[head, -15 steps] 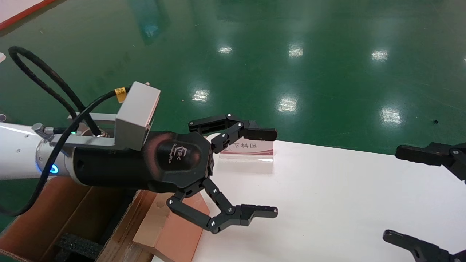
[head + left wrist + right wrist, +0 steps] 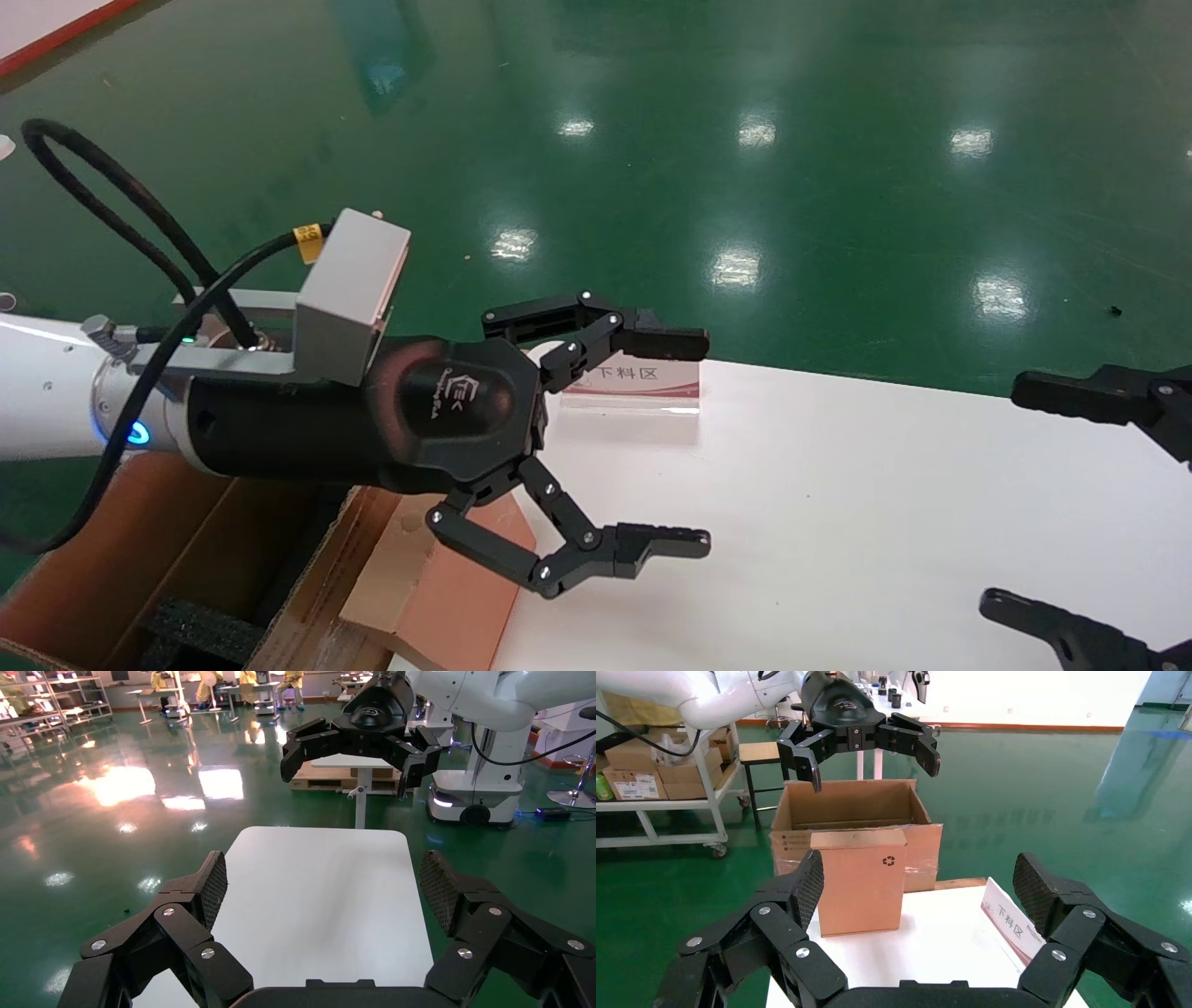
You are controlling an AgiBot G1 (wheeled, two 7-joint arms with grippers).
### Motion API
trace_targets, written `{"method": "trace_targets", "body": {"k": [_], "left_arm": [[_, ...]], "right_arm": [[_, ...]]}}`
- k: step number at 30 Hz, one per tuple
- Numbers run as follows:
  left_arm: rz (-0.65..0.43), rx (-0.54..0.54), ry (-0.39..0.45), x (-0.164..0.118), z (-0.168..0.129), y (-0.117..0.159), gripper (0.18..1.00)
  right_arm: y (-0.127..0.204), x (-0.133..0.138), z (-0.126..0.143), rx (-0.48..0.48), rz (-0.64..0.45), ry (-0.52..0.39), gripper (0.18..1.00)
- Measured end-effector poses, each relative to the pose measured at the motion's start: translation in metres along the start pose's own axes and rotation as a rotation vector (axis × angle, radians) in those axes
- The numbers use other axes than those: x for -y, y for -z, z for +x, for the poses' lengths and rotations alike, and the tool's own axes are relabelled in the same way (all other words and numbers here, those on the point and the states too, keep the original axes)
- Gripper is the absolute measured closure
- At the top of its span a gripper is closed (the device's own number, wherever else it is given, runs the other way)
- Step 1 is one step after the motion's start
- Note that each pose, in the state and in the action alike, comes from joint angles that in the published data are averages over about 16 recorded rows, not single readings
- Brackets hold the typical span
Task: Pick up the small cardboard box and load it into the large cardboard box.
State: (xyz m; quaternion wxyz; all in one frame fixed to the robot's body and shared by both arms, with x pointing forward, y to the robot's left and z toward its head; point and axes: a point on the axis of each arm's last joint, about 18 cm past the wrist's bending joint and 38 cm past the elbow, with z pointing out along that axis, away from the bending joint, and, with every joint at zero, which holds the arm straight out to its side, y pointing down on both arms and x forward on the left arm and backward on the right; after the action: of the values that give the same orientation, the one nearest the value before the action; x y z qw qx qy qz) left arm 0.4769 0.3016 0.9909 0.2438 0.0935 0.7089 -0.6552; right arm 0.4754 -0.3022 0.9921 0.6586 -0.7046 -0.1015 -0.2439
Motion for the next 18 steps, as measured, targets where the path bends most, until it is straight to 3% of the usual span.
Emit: {"method": "trace_targets", "body": {"k": [8,18], "left_arm": [[-0.114,0.029,0.032,-0.008,-0.004,0.005,0.184],[-0.45,0.063,0.091,-0.023,-0.019,0.011,0.184]], "right_arm": [[0.0,0.0,0.0,0.0,0.0,0.0,0.178],[0.0,0.0,0.0,0.0,0.0,0.0,0.178]]}}
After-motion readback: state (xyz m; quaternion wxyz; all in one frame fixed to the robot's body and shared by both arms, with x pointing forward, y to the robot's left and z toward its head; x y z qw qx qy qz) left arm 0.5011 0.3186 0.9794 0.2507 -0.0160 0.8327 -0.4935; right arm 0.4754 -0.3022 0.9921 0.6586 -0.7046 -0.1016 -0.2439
